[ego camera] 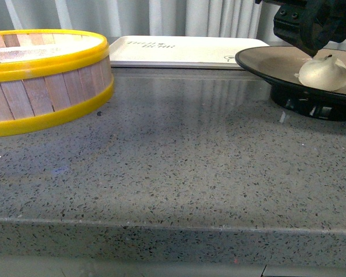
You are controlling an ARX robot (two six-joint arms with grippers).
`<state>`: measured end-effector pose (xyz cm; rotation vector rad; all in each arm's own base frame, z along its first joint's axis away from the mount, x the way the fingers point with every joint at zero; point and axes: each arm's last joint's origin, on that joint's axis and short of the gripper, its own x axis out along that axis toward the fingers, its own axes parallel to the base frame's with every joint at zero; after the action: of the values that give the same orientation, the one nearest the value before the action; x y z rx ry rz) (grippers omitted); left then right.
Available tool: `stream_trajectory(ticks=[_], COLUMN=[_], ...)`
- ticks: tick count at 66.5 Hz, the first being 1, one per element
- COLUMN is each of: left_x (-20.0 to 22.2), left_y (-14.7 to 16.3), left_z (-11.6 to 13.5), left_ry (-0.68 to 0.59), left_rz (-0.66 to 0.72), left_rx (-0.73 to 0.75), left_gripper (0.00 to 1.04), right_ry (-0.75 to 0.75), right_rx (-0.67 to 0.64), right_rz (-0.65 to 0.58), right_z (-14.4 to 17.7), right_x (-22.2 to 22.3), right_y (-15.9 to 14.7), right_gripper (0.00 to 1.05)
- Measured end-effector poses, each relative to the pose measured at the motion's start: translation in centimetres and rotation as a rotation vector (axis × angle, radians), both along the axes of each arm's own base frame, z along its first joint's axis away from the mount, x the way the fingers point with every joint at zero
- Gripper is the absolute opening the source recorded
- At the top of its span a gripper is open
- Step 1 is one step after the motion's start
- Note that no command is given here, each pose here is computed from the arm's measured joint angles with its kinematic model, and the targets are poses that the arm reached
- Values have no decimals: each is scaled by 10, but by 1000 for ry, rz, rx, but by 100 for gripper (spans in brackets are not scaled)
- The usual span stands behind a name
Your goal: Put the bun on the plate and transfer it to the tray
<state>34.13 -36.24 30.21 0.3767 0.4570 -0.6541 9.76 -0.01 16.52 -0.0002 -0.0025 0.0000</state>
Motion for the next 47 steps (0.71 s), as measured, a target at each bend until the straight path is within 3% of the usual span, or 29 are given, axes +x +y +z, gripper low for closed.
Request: stream_trajectory(ticks=[19, 26, 35, 47], left_x=[-2, -5, -15, -43], left_y=[1, 7, 30, 111], left_z=[11, 26, 66, 123], left_ry=[-5, -23, -114, -293], left_rz=[-5, 7, 27, 126], left_rx=[-23, -56, -145, -275], left_gripper=[100, 98, 98, 98], right_ry=[0, 0, 0, 0], right_rx=[0, 0, 0, 0], right_rz=[0, 0, 0, 0], right_z=[0, 0, 0, 0], right_x=[0, 0, 0, 0], right_y=[0, 0, 0, 0], right_gripper=[96, 96, 96, 96])
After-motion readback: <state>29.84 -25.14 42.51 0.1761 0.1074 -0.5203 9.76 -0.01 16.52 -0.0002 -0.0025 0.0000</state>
